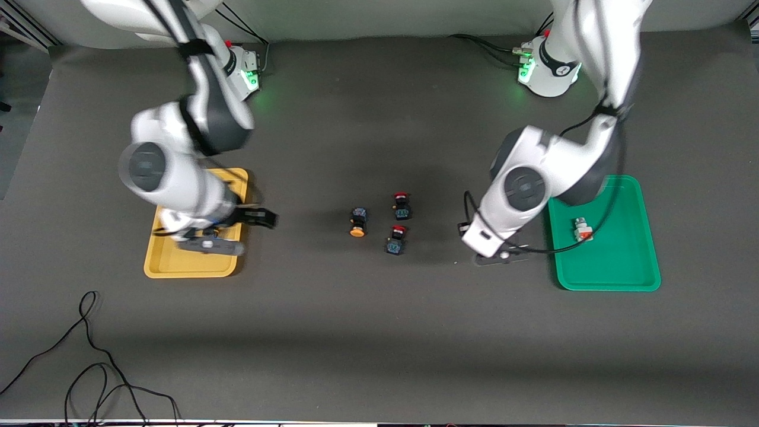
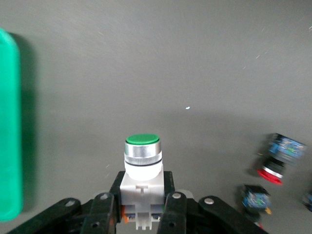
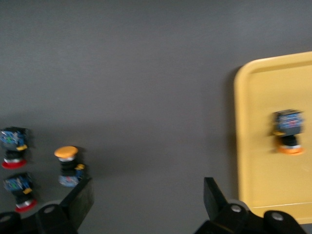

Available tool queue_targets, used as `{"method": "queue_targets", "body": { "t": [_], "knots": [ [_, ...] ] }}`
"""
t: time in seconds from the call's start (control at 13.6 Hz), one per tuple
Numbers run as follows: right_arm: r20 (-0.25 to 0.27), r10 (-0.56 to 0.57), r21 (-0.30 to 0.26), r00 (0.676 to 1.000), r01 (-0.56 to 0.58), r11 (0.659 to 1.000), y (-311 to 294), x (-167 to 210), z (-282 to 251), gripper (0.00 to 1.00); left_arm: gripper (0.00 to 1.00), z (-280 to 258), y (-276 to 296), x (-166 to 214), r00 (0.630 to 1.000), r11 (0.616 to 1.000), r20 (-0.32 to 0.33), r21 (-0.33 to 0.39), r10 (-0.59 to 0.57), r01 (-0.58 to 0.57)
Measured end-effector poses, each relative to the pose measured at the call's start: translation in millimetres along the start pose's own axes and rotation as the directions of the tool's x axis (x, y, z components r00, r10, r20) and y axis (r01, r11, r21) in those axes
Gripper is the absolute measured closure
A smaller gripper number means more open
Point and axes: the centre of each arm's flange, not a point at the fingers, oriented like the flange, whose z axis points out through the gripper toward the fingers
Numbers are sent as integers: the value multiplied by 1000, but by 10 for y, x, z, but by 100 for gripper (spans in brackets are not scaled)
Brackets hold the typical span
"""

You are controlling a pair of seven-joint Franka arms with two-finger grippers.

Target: Place green and yellow buttons in trays

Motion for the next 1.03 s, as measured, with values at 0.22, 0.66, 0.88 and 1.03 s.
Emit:
{"method": "queue_targets", "body": {
  "t": [0.22, 0.66, 0.88, 1.03],
  "knots": [
    [-17, 21, -50, 1000, -22, 998, -788, -75, 429, 0, 67, -664, -678, 77, 999, 1000, 34, -13, -1, 2],
    [-15, 39, -12, 999, -40, 999, -1581, -230, 1281, 0, 67, -659, -2683, 598, 994, 1000, 109, -14, 4, -2],
    [-14, 43, 1, 999, -43, 999, -1697, -324, 1626, 0, 67, -319, -3376, 704, 995, 999, 91, -6, 36, -35],
    [-22, 40, -2, 999, -40, 999, -1711, -419, 1898, 0, 67, 152, -3627, 722, 997, 998, 52, -6, 56, -56]
  ]
}}
